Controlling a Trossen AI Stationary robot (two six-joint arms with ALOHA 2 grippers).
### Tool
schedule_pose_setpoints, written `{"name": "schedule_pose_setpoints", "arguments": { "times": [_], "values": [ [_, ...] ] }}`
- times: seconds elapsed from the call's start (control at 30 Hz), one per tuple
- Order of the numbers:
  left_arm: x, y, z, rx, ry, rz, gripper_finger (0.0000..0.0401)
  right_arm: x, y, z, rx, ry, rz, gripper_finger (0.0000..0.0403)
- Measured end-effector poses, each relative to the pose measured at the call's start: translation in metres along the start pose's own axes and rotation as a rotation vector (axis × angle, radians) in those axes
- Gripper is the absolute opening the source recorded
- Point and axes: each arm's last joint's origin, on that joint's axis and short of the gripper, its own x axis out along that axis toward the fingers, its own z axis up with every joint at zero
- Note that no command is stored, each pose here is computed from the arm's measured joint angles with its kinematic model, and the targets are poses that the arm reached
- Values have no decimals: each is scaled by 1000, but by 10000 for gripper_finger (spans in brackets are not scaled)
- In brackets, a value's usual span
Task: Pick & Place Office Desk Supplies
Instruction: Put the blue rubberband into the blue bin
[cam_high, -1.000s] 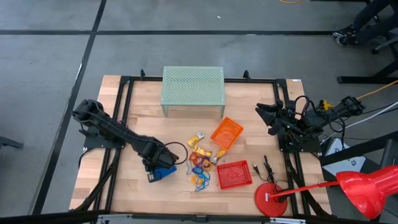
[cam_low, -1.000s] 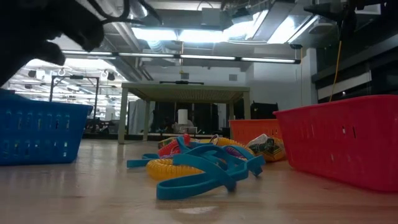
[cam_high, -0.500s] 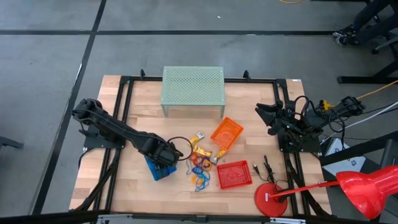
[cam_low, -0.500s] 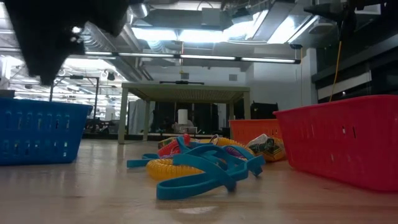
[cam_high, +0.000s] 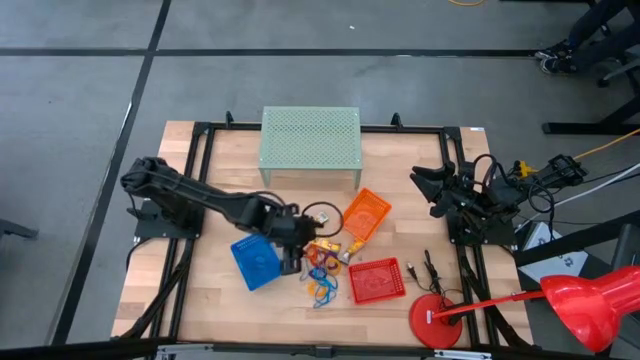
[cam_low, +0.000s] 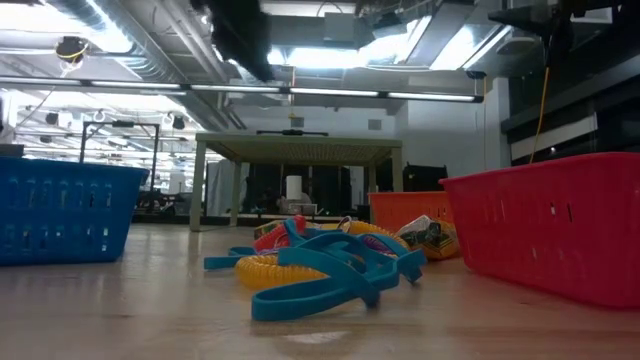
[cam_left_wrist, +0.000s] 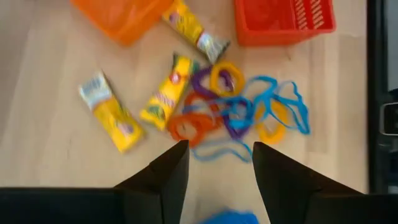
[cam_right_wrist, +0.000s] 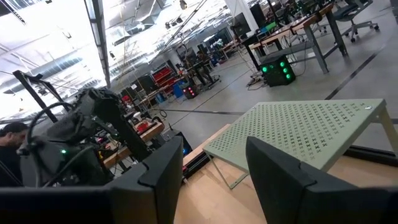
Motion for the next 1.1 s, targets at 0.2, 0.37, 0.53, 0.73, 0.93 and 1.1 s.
{"name": "schedule_pose_setpoints", "arguments": {
  "times": [0.2,0.37,0.53,0.73,0.93,1.1],
  "values": [
    [43,9,-2,130,128,-50,166,0,0,-1,-4,13,4,178],
    [73,8,-7,219,197,-77,166,0,-1,-3,3,23,2,178],
    [87,1,-14,304,238,-105,166,0,-1,-3,-2,27,0,178],
    [99,-4,-20,377,270,-118,166,0,-1,-3,-3,27,-1,178],
    [115,-4,-26,422,312,-113,166,0,-1,-3,-3,27,-1,178],
    [125,-4,-30,464,334,-115,166,0,-1,-3,-3,26,-4,178]
  ]
}}
